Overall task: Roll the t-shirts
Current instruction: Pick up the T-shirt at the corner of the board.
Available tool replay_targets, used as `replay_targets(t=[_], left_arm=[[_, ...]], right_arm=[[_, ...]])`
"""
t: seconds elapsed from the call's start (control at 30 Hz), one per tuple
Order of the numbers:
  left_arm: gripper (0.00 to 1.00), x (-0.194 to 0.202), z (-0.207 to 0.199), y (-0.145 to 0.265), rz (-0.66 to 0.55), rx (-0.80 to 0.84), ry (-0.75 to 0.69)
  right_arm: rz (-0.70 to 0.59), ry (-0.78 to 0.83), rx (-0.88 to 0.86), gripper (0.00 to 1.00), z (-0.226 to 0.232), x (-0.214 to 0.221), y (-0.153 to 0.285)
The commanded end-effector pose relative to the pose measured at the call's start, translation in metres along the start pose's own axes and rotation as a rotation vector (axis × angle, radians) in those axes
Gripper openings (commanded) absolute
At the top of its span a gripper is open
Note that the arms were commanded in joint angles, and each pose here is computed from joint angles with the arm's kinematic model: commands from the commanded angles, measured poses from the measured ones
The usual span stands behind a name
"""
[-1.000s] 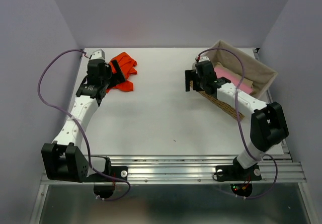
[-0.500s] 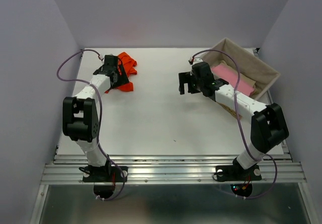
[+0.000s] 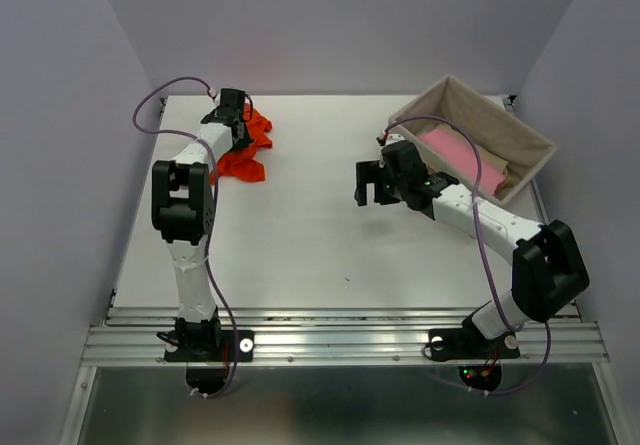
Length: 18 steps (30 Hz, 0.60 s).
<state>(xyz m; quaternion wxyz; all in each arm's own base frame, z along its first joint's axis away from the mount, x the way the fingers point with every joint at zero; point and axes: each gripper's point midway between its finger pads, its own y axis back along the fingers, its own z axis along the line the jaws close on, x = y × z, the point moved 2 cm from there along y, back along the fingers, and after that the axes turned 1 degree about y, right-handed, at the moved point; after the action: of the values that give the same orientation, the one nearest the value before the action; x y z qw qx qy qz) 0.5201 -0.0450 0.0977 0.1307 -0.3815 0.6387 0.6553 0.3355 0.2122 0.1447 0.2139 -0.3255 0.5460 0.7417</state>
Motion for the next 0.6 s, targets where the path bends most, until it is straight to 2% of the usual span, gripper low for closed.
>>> replay_targets(t=[0.0, 0.17, 0.3, 0.53, 0.57], left_arm=[[0.0, -0.022, -0.01, 0.018, -0.017, 0.038, -0.018], [0.0, -0.036, -0.025, 0.061, -0.062, 0.162, -0.024], [0.0, -0.046, -0.043, 0.106, -0.108, 0.293, -0.038], [0.0, -0.032, -0.081, 0.159, -0.115, 0.453, -0.068], [0.0, -0.029, -0.086, 0.165, -0.106, 0.481, -0.07]], right_arm=[[-0.031, -0.028, 0.047, 1.0, -0.008, -0.002, 0.007], [-0.05, 0.018, 0.247, 1.0, -0.043, -0.012, 0.011], [-0.079, 0.046, 0.229, 1.0, -0.037, -0.039, 0.006], [-0.052, 0.077, 0.244, 1.0, -0.031, -0.062, -0.045], [-0.08, 0.076, 0.242, 1.0, -0.027, -0.077, -0.047]])
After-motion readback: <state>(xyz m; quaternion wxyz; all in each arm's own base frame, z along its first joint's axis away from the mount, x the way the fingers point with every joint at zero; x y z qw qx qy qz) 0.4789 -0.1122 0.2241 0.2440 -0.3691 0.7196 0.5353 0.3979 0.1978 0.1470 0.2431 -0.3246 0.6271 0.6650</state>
